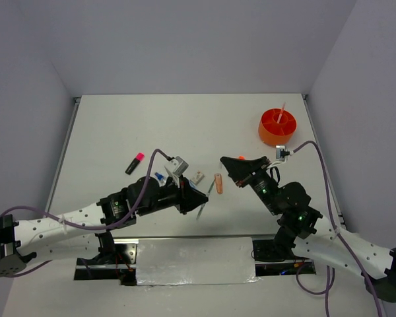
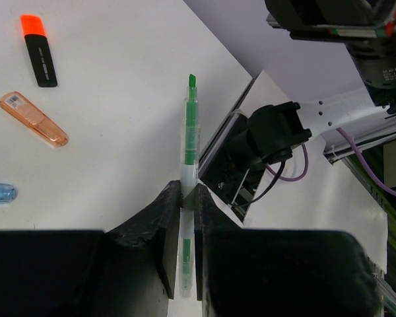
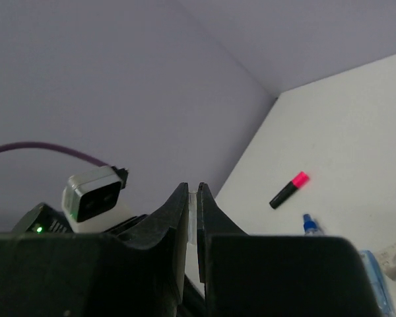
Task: Sort the stationery into containers
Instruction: Close the pen cap on the pen.
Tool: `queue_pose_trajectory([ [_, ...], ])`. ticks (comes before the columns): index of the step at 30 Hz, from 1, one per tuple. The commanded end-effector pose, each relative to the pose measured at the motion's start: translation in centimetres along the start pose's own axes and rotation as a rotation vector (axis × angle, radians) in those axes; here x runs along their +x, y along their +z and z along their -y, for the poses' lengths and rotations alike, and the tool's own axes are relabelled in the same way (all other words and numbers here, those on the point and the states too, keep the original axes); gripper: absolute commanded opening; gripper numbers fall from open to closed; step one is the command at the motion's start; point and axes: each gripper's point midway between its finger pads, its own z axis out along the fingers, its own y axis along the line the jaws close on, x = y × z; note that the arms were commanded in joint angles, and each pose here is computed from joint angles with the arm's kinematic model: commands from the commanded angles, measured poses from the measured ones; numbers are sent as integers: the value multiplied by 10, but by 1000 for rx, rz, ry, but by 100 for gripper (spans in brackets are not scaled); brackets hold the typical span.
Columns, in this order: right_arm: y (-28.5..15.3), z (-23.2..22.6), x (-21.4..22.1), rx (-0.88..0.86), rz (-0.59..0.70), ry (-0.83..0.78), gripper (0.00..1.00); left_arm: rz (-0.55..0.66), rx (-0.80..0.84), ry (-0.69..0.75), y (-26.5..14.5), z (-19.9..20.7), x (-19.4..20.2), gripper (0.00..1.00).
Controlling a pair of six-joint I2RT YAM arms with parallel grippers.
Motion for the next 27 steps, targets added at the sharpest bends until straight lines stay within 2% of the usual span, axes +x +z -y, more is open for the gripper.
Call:
queue_pose_trajectory([
  [1,-5,-40,-7,-202,27,-8,0,140,49,-24,-6,19,-37,0],
  [9,1,-71,1,-333,-16,-18,0,238,175,2,-22,34,-46,0],
  [27,5,-78,-5,-327,5,-28,0,274,126,18,-31,23,-49,0],
])
